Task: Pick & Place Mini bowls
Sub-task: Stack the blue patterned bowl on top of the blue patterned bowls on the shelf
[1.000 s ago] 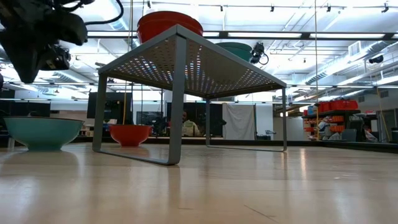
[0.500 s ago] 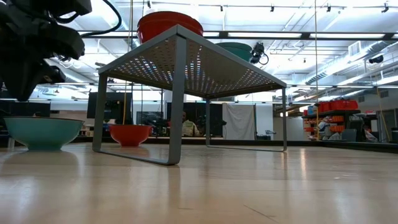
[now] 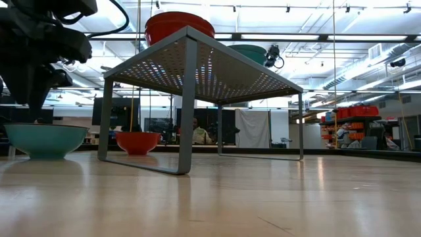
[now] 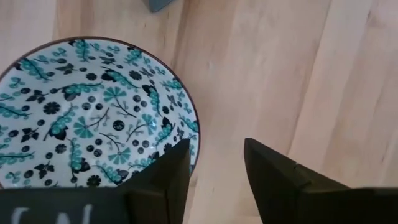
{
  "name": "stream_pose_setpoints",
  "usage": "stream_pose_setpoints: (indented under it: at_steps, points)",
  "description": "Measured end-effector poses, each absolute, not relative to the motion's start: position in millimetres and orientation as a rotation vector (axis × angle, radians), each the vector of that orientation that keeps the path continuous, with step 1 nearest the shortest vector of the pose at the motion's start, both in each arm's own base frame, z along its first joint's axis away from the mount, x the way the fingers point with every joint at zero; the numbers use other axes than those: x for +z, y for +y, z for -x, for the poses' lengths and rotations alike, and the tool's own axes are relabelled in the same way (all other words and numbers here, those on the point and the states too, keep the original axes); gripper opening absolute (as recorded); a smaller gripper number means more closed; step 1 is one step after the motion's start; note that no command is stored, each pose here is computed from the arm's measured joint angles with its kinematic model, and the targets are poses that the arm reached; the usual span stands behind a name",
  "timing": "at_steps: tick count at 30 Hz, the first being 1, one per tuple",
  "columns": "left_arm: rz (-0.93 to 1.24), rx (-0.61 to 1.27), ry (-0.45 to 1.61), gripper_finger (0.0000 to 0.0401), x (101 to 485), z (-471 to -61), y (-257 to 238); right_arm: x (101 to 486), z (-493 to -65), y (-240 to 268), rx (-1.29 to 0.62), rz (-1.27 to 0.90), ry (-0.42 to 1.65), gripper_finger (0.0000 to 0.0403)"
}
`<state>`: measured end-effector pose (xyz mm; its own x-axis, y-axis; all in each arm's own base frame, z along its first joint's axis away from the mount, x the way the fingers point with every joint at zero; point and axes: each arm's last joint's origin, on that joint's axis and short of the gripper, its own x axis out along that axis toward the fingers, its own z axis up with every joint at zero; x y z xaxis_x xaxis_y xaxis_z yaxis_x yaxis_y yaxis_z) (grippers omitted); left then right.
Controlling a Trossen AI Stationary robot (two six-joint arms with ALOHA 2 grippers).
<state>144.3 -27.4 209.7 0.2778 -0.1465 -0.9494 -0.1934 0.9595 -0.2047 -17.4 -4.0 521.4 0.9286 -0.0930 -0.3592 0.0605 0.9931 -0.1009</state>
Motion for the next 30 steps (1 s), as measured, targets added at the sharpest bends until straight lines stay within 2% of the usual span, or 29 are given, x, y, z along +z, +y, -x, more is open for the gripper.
stream_pose_setpoints:
  at_steps: [20,30]
  points:
    - [0.327,0.062,1.339,0.0144,180.0,-136.8,-25.9,521.4,17.3,-4.0,-0.079,0.089,0.372,0.0027]
    - [0.321,0.106,1.331,0.0144,179.0,-137.0,-24.9,521.4,17.3,-4.0,-0.079,0.089,0.372,0.0027]
